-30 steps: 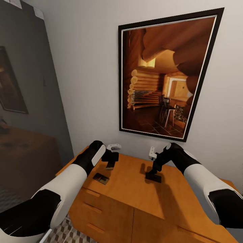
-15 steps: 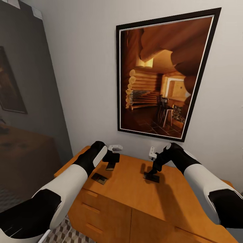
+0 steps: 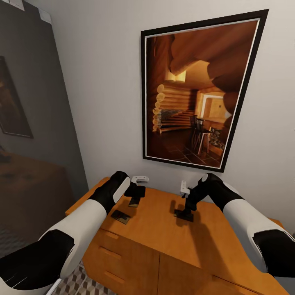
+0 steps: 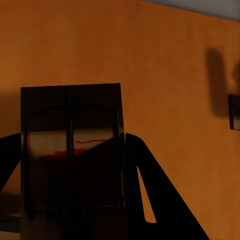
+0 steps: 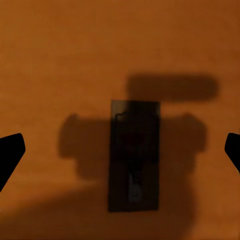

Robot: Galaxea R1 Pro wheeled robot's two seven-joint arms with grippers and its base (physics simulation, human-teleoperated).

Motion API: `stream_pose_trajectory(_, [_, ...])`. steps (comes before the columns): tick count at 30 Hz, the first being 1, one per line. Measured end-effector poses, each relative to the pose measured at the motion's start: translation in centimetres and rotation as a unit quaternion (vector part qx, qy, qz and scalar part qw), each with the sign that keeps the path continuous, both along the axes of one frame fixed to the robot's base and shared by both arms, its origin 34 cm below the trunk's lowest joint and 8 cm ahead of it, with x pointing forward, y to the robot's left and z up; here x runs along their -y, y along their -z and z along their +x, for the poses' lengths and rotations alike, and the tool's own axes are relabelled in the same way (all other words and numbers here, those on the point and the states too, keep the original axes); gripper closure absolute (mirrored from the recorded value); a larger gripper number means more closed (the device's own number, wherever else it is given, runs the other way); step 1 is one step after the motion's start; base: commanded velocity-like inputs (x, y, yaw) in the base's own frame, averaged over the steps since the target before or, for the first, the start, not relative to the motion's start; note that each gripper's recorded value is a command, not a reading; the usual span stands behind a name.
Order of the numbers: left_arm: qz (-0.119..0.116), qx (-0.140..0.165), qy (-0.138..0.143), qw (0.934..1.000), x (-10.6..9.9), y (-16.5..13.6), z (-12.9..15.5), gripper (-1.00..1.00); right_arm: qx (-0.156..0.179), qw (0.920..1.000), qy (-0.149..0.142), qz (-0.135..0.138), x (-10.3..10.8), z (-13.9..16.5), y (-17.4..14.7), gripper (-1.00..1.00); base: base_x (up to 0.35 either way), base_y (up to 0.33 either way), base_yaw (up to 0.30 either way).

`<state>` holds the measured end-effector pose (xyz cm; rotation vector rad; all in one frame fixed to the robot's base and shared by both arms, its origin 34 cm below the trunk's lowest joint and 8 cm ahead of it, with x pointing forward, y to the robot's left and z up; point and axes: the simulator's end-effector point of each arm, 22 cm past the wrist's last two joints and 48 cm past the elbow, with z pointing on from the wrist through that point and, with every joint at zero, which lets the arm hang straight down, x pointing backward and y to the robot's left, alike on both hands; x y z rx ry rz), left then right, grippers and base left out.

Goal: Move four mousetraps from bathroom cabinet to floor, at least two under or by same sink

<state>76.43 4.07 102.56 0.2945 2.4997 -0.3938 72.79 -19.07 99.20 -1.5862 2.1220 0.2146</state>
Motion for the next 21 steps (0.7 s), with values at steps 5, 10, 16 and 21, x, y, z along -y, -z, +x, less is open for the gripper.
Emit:
stream_pose_trajectory(5, [0.0, 0.0, 0.0, 1.0, 0.0, 0.0, 0.0, 1.0, -0.001, 1.0, -0.003, 0.0, -0.06, -0.09, 0.01, -1.0, 0.0, 0.0, 0.0])
stream_pose_trajectory(10, [0.0, 0.0, 0.0, 1.0, 0.0, 0.0, 0.0, 1.0, -0.001, 1.0, -0.002, 0.0, -0.05, -0.07, 0.04, -1.0, 0.0, 0.0, 0.0])
stream_pose_trajectory(16, [0.0, 0.0, 0.0, 1.0, 0.0, 0.0, 0.0, 1.0, 0.001, 1.0, -0.001, 0.0, -0.08, 0.04, 0.02, -1.0, 0.0, 0.0, 0.0])
stream_pose_trajectory(21, [0.0, 0.0, 0.0, 1.0, 0.0, 0.0, 0.0, 1.0, 0.003, 1.0, 0.001, 0.001, -0.11, 0.12, -0.01, -1.0, 0.0, 0.0, 0.0])
